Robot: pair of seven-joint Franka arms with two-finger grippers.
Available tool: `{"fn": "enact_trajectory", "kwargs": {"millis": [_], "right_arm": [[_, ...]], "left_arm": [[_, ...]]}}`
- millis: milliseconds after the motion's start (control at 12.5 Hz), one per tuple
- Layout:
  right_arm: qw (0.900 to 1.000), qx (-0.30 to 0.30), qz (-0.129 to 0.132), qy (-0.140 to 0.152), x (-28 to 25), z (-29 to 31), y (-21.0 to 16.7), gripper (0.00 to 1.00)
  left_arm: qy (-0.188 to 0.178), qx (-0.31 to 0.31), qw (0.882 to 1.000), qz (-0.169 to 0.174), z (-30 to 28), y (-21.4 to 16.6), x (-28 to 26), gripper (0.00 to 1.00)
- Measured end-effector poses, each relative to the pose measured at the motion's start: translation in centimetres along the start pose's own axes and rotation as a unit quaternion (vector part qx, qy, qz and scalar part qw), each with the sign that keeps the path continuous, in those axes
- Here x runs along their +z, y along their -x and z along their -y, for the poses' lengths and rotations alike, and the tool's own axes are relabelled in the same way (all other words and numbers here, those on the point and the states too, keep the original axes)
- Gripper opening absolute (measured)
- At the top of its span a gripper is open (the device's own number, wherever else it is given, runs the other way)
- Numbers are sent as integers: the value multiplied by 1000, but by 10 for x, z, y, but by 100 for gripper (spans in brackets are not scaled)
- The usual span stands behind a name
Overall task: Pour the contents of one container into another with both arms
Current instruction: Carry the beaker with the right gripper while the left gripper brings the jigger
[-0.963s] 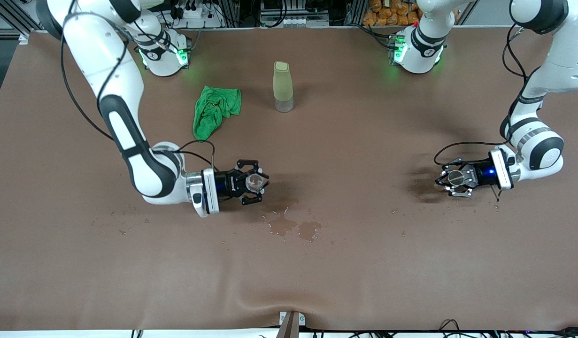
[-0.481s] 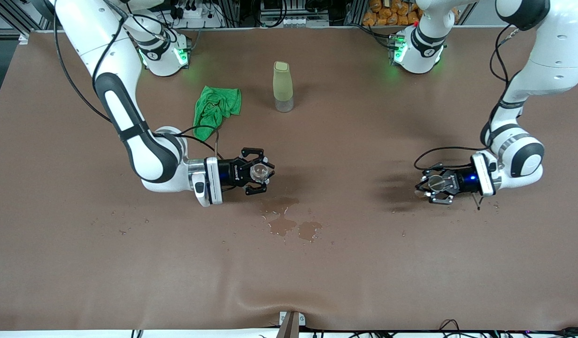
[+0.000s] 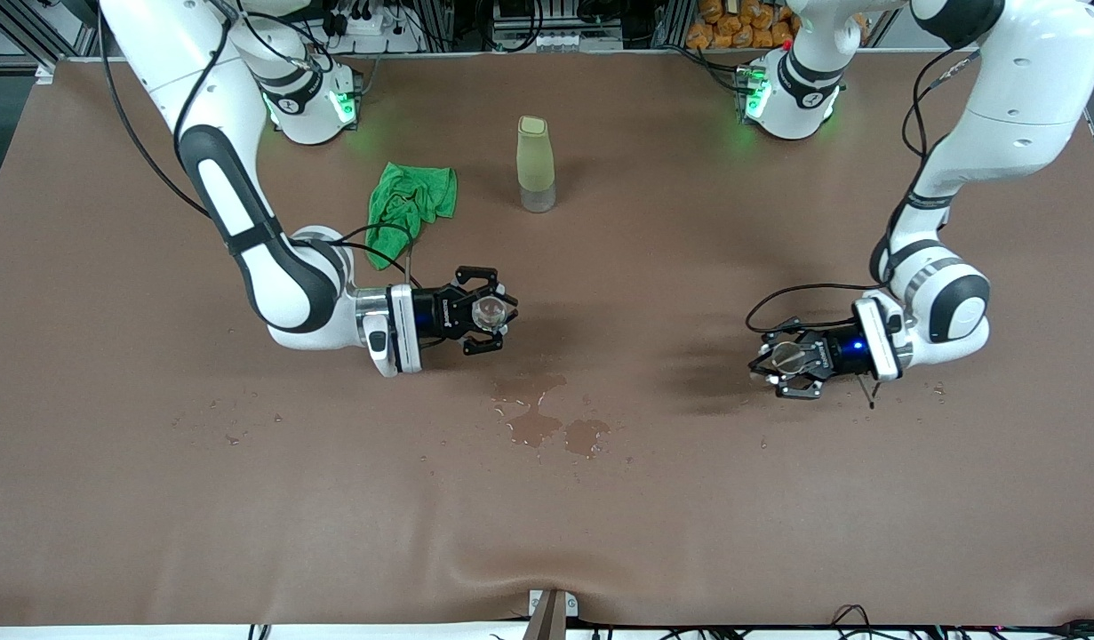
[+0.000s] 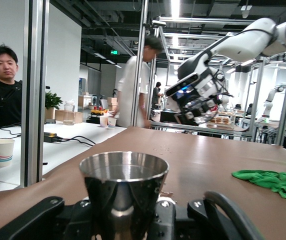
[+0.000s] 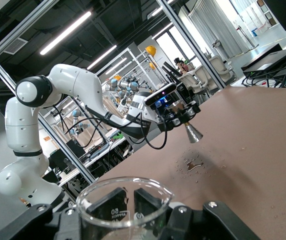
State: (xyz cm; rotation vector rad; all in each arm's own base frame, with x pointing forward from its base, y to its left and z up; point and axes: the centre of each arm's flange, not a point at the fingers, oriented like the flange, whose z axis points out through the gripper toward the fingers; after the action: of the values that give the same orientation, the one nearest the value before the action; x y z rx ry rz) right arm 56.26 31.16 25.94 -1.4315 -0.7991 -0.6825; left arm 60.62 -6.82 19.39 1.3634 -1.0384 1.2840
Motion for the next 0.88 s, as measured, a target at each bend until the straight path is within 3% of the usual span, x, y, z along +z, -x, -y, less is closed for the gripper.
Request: {"fn": "enact_trajectory", "kwargs": {"millis": [883], "right_arm": [[1000,12,4,3,-2,13,2,16]], "left_arm": [[-44,-16,999,10,-25,-6,130,9]]}}
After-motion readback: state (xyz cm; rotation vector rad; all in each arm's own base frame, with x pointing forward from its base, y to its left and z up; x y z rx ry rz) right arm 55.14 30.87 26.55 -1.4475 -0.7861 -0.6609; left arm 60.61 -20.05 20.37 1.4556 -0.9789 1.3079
